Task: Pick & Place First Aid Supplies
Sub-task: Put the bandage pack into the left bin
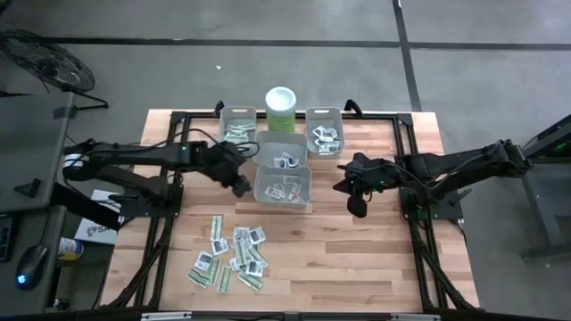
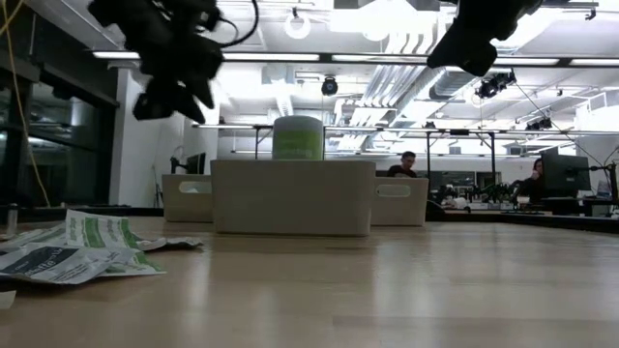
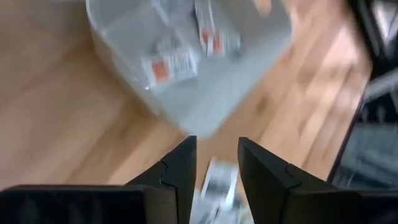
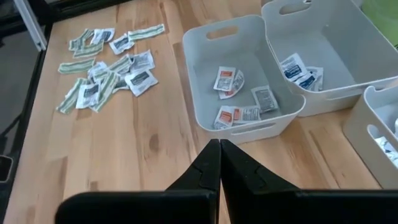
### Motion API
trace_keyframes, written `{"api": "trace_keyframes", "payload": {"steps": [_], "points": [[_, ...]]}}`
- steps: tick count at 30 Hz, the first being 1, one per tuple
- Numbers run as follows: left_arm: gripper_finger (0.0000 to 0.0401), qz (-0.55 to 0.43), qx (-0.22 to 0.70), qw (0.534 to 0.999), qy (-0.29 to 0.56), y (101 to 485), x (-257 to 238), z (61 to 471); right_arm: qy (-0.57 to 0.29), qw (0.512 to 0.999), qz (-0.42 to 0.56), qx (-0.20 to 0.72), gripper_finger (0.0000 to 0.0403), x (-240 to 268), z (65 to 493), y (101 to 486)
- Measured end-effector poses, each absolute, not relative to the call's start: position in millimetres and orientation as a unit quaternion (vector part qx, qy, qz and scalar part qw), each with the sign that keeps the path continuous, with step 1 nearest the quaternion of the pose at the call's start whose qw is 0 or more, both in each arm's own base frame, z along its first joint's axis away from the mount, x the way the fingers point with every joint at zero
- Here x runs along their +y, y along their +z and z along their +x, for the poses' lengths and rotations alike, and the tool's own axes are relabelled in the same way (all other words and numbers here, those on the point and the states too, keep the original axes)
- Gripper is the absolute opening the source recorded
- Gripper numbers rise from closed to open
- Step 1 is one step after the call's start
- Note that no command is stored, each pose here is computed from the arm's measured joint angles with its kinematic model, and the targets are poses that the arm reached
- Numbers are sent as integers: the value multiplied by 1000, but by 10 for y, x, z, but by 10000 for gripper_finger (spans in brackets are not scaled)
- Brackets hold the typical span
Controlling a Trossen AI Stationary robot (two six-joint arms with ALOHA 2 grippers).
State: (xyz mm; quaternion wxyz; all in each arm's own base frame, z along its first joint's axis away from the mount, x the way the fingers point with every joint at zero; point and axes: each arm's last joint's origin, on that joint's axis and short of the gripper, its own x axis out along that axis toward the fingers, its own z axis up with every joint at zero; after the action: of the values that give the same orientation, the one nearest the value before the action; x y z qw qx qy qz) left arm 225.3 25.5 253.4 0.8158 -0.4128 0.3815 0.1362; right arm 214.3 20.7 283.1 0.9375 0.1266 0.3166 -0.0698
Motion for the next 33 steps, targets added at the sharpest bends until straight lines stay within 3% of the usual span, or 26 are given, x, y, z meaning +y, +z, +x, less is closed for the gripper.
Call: {"api": "trace_keyframes", "payload": {"steps": [7,15,26,33], "points": [[117,-297,510,805,61,2457,-12,2013,-67,939,114,317,0,206,2144,2832],[119,-166,556,814,30,2358,-276,2002,-68,939,114,317,0,206,2142,2831],[212,-100,640,762,26,2044,-522,2049,-68,939,116,315,0,206,2145,2835],[220,-71,673,735,41,1721,-602,2066,-68,940,116,313,0,207,2148,2839]]}}
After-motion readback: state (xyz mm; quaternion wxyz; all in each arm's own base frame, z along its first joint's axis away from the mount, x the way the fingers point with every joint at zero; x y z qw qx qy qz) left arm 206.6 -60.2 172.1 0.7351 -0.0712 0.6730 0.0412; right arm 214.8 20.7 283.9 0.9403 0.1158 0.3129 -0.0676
